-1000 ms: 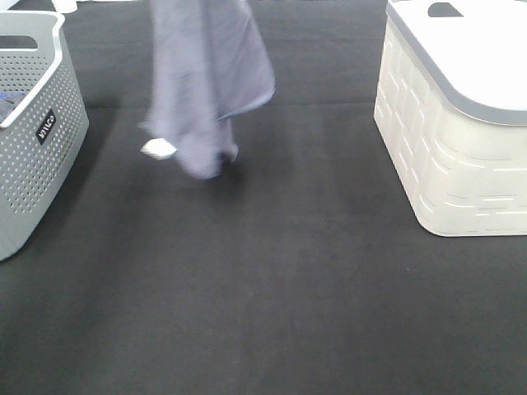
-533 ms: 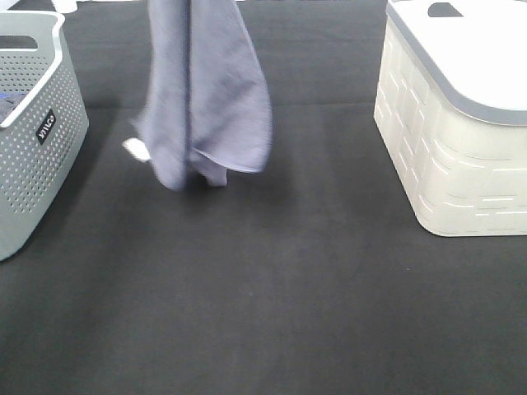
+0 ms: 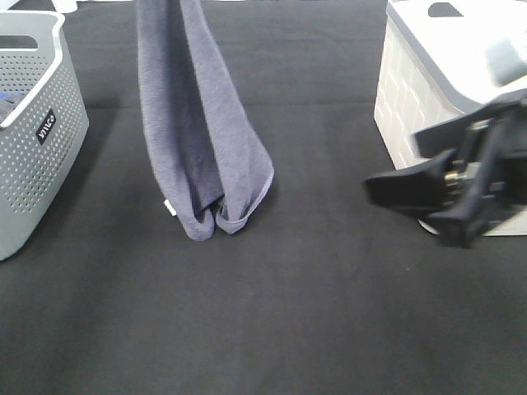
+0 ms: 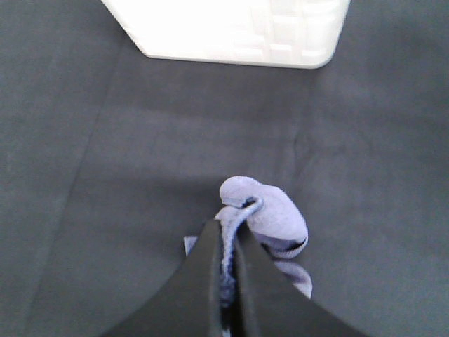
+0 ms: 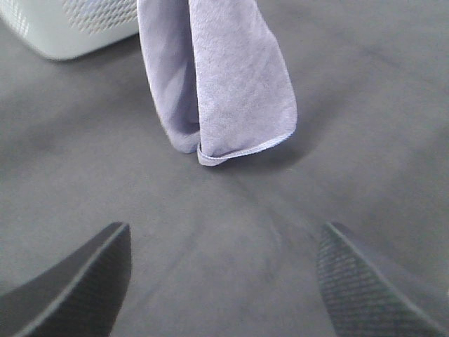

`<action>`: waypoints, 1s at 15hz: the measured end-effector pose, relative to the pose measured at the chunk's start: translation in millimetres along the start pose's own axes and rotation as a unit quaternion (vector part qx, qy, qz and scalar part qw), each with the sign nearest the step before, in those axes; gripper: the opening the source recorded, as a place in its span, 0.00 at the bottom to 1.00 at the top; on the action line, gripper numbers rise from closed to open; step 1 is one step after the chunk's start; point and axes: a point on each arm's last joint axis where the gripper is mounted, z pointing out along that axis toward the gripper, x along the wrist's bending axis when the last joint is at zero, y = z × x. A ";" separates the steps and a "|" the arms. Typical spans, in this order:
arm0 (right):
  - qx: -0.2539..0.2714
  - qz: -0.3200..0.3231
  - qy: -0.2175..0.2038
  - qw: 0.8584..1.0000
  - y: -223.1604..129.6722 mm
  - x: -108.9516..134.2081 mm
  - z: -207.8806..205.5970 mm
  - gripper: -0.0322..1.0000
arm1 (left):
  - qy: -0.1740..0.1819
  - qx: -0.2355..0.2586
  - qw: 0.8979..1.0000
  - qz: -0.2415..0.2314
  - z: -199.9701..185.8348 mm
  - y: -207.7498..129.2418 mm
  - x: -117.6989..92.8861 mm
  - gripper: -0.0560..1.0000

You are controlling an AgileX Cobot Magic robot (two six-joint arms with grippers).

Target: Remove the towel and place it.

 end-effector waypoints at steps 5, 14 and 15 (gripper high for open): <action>0.013 -0.112 0.046 0.993 -17.6 -8.2 61.5 0.73 | 0.019 -0.010 0.990 0.139 -23.2 10.1 -9.6 0.05; -0.002 -0.113 0.083 0.990 12.8 -34.3 133.8 0.73 | 0.041 -0.044 0.971 0.231 -50.6 25.8 -22.9 0.05; -0.005 -0.114 0.084 0.990 16.3 -37.8 142.2 0.73 | 0.045 -0.051 0.970 0.234 -55.5 28.6 -25.6 0.05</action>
